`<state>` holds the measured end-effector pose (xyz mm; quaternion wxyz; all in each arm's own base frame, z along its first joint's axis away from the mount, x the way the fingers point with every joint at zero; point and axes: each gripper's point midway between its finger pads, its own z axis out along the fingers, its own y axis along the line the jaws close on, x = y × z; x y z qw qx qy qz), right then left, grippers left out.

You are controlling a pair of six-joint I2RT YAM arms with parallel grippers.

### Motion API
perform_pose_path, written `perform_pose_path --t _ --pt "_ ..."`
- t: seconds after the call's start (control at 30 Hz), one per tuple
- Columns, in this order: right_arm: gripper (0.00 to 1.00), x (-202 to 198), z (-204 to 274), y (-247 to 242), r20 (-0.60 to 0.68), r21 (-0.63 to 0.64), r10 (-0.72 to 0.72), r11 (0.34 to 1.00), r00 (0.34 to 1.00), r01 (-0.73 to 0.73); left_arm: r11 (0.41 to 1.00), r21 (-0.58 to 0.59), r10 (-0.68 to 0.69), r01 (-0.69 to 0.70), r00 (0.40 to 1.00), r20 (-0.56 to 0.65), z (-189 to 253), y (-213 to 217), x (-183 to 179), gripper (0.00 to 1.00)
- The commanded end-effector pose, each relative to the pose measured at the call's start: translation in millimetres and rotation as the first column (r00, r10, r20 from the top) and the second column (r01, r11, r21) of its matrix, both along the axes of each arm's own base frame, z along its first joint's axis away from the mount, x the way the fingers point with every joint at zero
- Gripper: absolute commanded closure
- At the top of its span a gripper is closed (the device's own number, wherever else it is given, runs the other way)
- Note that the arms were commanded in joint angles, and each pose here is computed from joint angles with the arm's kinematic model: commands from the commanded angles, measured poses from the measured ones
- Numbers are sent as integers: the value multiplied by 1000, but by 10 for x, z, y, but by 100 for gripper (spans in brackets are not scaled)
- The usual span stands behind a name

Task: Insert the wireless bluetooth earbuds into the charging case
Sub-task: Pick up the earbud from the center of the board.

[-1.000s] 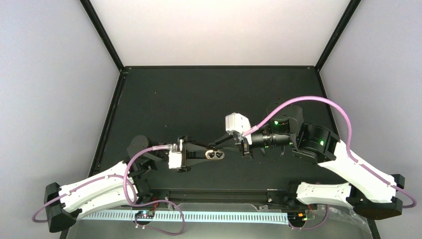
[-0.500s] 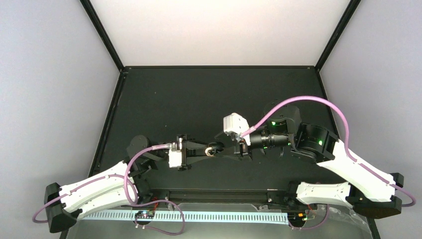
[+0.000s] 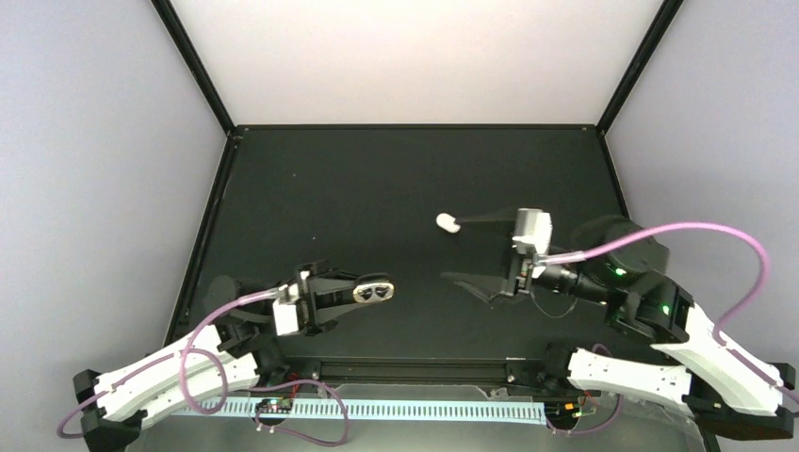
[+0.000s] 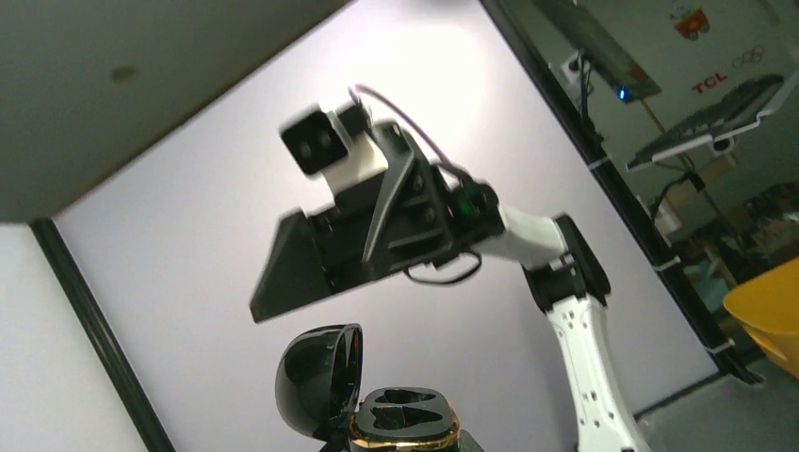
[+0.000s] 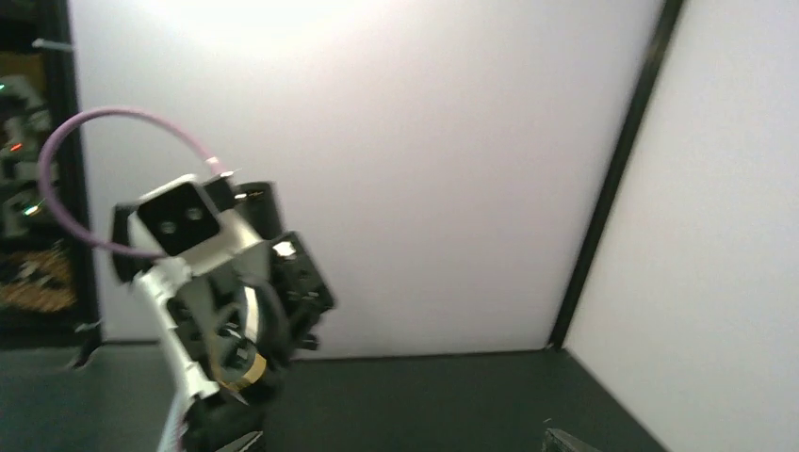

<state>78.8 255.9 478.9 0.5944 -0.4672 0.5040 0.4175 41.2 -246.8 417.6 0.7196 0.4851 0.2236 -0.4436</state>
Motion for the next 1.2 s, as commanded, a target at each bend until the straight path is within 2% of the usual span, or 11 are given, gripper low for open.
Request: perform_pose_path --t 0.0,0.17,0.3,0.4,0.53,0.63,0.83,1.17 --pt "24 323 197 -137 -23 159 -197 967 980 198 997 -78 6 -4 999 32 222 279 -157 99" --pt "25 681 -506 483 -224 -23 -183 983 957 183 994 -96 53 -54 999 -5 234 512 -200 98" --pt "31 1112 -1367 929 -494 -148 -192 980 848 136 989 -110 99 -100 995 -18 186 682 -227 98" --pt "39 1270 -1911 1335 -601 -247 -202 967 773 61 987 -100 123 -126 992 -36 119 784 -245 98" --pt "47 1514 -2545 1787 -696 -349 -281 937 660 30 981 -104 159 -164 986 -57 57 940 -269 98" --pt "49 1552 -3037 2107 -688 -465 -357 885 632 -6 976 -107 181 -187 981 -65 12 1022 -278 98" --pt "51 1476 -3851 2474 -609 -620 -461 784 645 -25 971 -109 208 -215 975 -73 -65 1129 -295 98" --pt "51 1733 -4370 2488 -392 -761 -636 630 665 154 964 -94 241 -248 968 -76 -144 1197 -289 98"
